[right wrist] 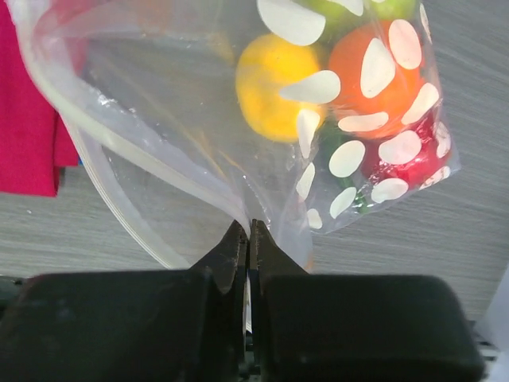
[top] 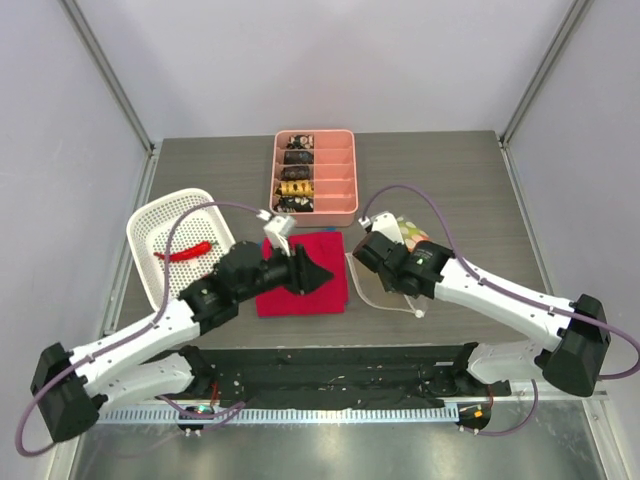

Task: Open the zip-top bag and remove the fake food

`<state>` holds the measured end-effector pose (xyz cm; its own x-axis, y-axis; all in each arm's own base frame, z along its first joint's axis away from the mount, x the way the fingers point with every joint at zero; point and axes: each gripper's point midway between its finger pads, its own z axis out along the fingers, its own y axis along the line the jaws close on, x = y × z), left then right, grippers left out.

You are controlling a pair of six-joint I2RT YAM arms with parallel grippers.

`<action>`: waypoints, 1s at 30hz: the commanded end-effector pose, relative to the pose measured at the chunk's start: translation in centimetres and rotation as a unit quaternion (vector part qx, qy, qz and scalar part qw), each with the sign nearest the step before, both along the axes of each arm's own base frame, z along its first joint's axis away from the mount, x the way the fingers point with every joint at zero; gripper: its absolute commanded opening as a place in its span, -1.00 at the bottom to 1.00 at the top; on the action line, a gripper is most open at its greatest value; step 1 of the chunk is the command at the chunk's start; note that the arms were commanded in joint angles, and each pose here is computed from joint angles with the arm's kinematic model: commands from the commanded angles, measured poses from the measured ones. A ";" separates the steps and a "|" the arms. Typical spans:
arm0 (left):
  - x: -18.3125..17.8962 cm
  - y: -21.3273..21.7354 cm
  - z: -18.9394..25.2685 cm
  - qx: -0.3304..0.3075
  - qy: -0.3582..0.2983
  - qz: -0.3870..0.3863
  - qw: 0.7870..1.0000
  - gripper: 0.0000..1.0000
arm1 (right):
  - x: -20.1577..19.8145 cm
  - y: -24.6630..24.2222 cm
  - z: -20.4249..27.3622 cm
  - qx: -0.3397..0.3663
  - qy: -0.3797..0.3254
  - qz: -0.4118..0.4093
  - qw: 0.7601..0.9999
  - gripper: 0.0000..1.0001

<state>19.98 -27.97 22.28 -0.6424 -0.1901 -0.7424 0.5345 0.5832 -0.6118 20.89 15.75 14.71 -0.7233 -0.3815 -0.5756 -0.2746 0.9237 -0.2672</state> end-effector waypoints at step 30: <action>6.4 -16.6 -8.5 0.080 -0.281 0.035 0.956 0.09 | 0.1 5.1 7.3 0.270 0.022 -0.003 0.963 -0.98</action>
